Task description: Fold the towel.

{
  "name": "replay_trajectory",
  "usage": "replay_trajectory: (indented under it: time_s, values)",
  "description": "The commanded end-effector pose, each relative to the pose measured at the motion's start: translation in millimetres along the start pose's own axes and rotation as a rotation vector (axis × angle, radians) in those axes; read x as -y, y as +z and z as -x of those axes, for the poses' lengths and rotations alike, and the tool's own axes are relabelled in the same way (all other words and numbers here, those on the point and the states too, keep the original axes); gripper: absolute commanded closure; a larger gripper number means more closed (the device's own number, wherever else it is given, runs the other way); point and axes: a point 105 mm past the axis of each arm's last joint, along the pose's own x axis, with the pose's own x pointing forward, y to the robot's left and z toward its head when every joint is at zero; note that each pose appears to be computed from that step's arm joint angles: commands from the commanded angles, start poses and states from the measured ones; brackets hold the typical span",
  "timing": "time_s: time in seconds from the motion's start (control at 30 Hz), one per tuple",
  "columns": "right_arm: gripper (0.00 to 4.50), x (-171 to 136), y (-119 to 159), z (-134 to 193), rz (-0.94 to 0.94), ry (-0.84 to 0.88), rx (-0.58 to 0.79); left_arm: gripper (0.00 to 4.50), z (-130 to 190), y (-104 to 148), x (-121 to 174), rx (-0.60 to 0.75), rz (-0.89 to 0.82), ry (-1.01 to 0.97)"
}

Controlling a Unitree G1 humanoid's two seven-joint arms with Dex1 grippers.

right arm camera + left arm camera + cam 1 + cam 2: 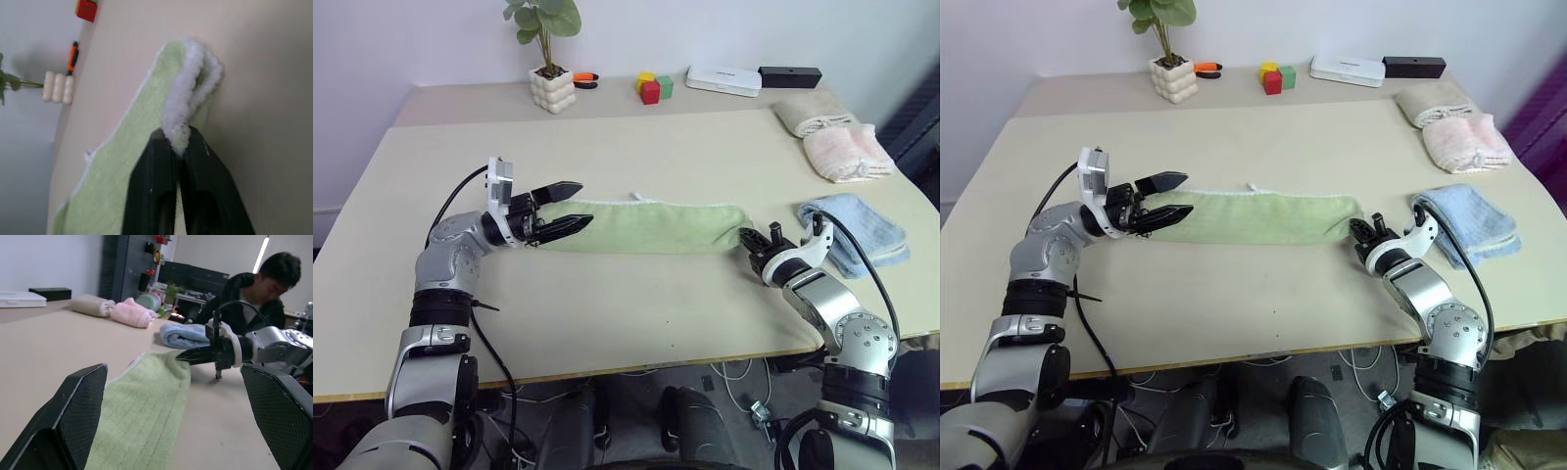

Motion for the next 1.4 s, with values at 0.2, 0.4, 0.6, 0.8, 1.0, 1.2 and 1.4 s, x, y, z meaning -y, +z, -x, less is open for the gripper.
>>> replay_trajectory:
  time_s: [0.2, 0.4, 0.6, 0.8, 1.0, 1.2, 1.4]
  values:
    - [4.48, 1.3, 43.3, -21.5, 0.372, -0.017, 0.037, 0.0, 1.3, 13.7, -2.5, 0.061, -0.083, 0.04]
    - [4.48, -6.8, 47.7, -34.6, 0.602, 0.025, -0.009, 0.0, 9.7, 15.3, -0.4, 0.072, -0.103, 0.079]
    - [4.48, -29.6, 49.9, -32.3, 1.088, 0.08, -0.005, 0.0, 20.8, 14.2, 1.4, 0.076, -0.104, 0.119]
    - [4.48, -73.0, 9.6, -32.1, 1.381, 0.27, -0.063, 0.0, 22.8, 16.0, -0.7, 0.073, -0.111, 0.129]
    - [4.48, -109.0, -33.8, -33.7, 1.465, 0.425, -0.088, 0.0, 30.3, 22.3, -2.9, 0.059, -0.117, 0.131]
    - [4.48, -136.0, -74.1, -42.4, 1.421, 0.551, -0.124, 0.0, 36.0, 22.9, -2.7, 0.047, -0.12, 0.144]
    - [4.48, -150.8, -111.8, -44.8, 1.406, 0.654, -0.182, 0.0, 39.1, 25.0, 1.9, 0.043, -0.126, 0.149]
